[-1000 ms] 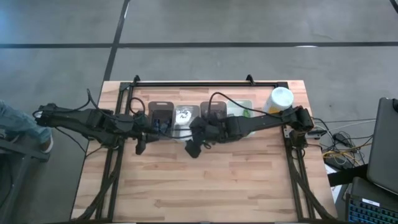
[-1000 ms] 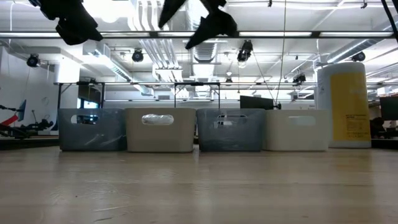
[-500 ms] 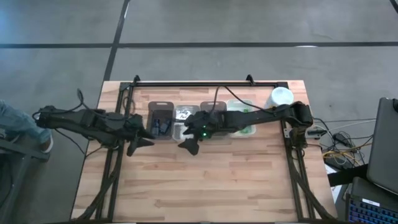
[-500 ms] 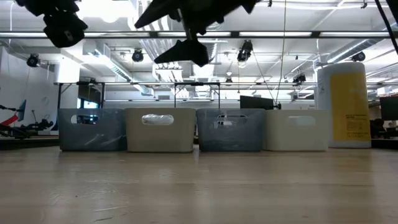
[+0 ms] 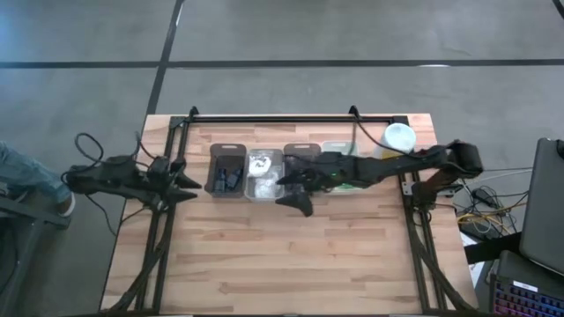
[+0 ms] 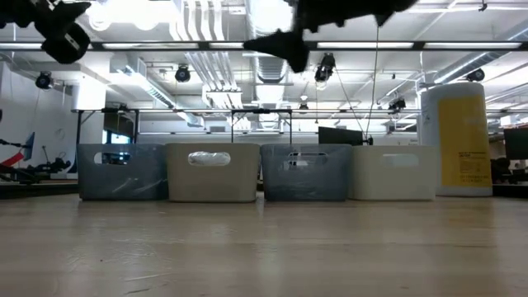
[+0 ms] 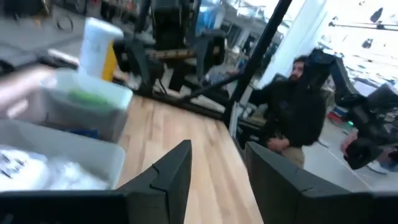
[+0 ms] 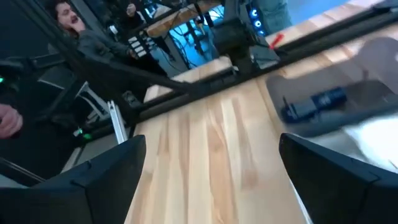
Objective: Pick & Place Travel size toiletries
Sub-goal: Return to Home Position
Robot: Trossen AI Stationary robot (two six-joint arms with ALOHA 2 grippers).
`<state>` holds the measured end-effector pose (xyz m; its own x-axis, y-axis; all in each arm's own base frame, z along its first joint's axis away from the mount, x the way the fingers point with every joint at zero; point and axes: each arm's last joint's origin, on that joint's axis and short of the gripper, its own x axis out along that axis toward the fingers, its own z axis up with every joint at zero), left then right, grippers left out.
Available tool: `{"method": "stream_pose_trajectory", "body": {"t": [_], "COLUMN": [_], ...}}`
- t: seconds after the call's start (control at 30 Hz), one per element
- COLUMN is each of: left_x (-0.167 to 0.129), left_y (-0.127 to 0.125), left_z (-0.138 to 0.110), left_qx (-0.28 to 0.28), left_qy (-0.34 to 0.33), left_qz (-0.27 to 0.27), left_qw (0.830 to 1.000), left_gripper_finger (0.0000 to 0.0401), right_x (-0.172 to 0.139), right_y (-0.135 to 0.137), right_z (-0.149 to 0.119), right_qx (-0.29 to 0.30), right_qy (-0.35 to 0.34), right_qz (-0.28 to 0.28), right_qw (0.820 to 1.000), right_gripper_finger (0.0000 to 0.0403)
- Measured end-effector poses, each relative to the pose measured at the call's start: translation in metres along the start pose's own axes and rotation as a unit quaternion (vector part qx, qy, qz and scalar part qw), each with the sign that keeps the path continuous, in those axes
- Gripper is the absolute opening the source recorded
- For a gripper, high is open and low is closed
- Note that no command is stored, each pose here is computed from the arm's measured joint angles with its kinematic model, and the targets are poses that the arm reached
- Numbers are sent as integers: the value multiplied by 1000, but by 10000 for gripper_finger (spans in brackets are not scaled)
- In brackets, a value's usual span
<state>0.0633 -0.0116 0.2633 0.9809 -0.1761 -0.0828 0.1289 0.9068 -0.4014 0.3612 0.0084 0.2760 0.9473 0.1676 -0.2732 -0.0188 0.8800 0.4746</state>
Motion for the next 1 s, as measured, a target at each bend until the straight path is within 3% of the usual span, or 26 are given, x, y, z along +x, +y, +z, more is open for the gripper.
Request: {"method": "stream_pose_trajectory", "body": {"t": [0.17,0.37,0.5,0.73,1.0], "left_x": [-12,-10,-10,-10,-9], "left_y": [4,5,5,5,6], "left_z": [-4,-4,-4,-4,-5], "left_qx": [15,26,27,27,26], "left_qy": [-54,-52,-50,-50,-48], "left_qz": [10,33,35,39,40], "left_qw": [998,998,998,998,998], "left_gripper_finger": [155,155,155,155,155], "right_x": [-40,-87,-115,-149,-176], "right_y": [-7,-11,-15,-18,-33], "right_z": [-14,-33,-49,-69,-102], "right_qx": [-1,-16,-15,-26,-18], "right_qy": [-39,-118,-147,-173,-204], "right_qz": [9,38,19,18,-20], "right_qw": [999,992,989,984,979], "right_gripper_finger": [364,363,364,364,363]}}
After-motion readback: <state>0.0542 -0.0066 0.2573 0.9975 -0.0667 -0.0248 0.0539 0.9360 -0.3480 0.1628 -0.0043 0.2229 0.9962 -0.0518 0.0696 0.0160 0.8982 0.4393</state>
